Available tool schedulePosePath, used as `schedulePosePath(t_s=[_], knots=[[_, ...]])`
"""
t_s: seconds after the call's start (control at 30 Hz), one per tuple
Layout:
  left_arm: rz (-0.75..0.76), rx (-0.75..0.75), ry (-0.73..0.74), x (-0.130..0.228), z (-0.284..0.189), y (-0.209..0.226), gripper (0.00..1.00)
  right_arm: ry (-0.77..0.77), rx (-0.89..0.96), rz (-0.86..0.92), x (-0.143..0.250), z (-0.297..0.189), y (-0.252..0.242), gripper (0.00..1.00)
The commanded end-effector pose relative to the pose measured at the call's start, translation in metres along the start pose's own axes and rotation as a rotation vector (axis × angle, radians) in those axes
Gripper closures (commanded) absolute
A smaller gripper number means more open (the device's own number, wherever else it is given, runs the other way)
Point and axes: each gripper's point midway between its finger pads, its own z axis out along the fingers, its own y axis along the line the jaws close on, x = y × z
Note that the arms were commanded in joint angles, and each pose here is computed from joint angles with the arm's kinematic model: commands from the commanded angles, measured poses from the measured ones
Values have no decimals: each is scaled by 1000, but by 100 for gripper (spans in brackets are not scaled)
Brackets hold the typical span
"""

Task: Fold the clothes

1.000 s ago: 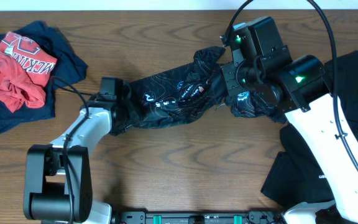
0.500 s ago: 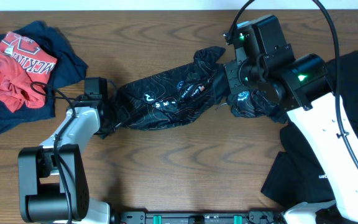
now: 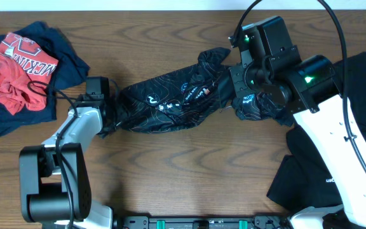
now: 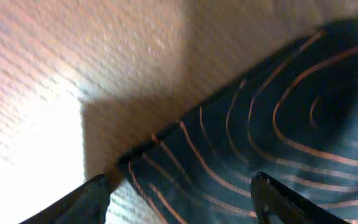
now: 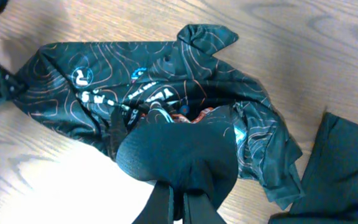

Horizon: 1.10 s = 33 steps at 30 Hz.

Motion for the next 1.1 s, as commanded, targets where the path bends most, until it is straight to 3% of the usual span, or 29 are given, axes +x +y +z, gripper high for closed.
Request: schedulePosePath(t_s=[0.0,0.03,0.2,0.3,0.37,0.87,1.07], knots=[[-30,-94,137,40,33,31,35,-13,-33,-2,-4,-6,5,99],[-29,-92,135,39,33,31,42,-10,-33,0,-3,-6,5,99],[-30,-85,131,38,33,29,44,-3,-64,0,-2,-6,10,99],[-30,-85,132,39,33,29,86,-1,-67,4,-2,-7,11,99],[-29,-86,134,39,33,29,94,-1,-70,7,-1,-7,11,100],[97,8,161,42,22,14,94,7,-44,7,3,-10,6,99],[109,56,59,19,-16,1,94,-20,63,17,-3,-10,-15,99]])
